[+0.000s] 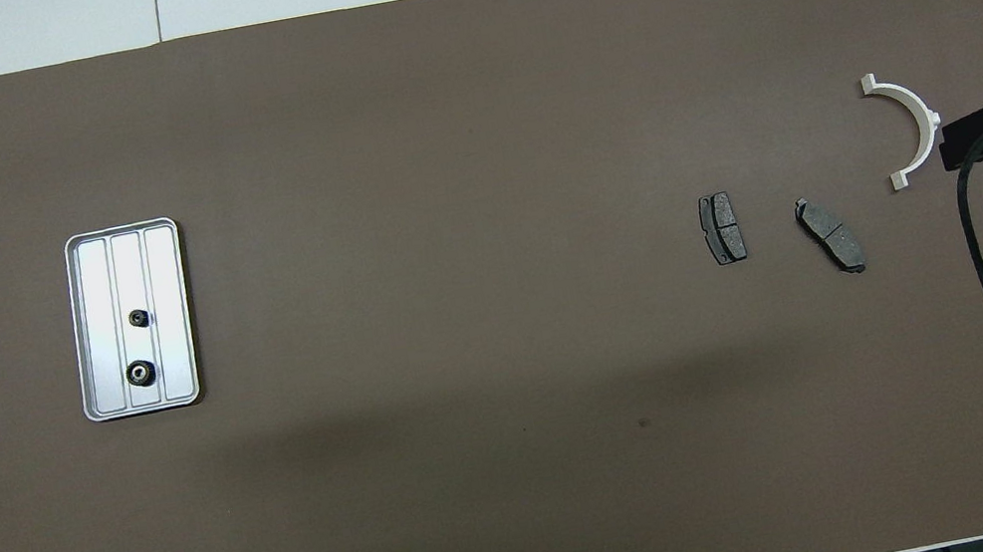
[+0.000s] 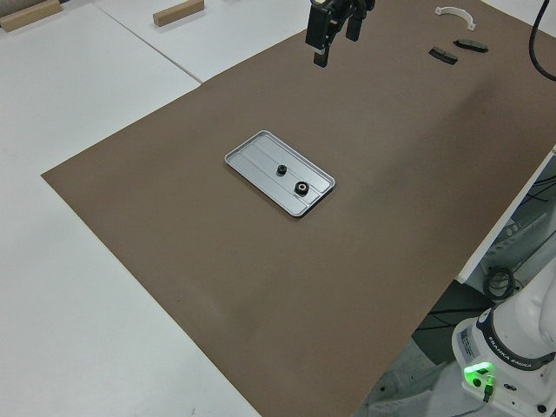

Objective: Place bearing gear from tray to pile
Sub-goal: 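Reach the left gripper over the dark bearing in the silver tray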

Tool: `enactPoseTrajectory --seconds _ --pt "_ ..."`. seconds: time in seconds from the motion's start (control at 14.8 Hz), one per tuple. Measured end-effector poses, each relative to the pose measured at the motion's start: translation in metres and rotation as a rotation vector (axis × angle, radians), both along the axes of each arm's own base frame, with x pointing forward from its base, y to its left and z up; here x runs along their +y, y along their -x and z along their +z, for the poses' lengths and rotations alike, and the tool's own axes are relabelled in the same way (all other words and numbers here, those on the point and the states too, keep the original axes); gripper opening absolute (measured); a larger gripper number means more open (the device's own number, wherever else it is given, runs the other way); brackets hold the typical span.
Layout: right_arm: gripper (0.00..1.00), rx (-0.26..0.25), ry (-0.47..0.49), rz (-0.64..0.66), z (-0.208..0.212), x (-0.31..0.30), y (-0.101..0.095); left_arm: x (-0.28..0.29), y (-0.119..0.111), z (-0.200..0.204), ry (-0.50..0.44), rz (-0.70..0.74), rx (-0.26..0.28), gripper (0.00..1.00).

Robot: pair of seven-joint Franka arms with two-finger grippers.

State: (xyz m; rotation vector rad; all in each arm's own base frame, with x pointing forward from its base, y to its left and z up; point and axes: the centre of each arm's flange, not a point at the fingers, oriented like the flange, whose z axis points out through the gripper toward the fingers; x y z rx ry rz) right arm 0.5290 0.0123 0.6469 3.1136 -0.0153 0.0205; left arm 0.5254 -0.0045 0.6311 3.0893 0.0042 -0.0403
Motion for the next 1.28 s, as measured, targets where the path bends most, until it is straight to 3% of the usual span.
enactPoseTrajectory --seconds 0.54,0.67,0.81,1.28 --pt "1.00 0.000 0.000 0.000 0.000 0.000 0.000 0.003 0.000 -0.001 0.000 0.005 0.001 1.00" --pt "1.00 0.000 0.000 0.000 0.000 0.000 0.000 0.003 -0.005 -0.007 0.000 0.009 -0.043 1.00" --pt "1.00 0.000 0.000 0.000 0.000 0.000 0.000 0.004 -0.006 -0.033 0.001 0.015 -0.081 1.00" --pt "1.00 0.000 0.000 0.000 0.000 0.000 0.000 0.003 -0.013 -0.161 -0.006 0.027 -0.085 1.00"
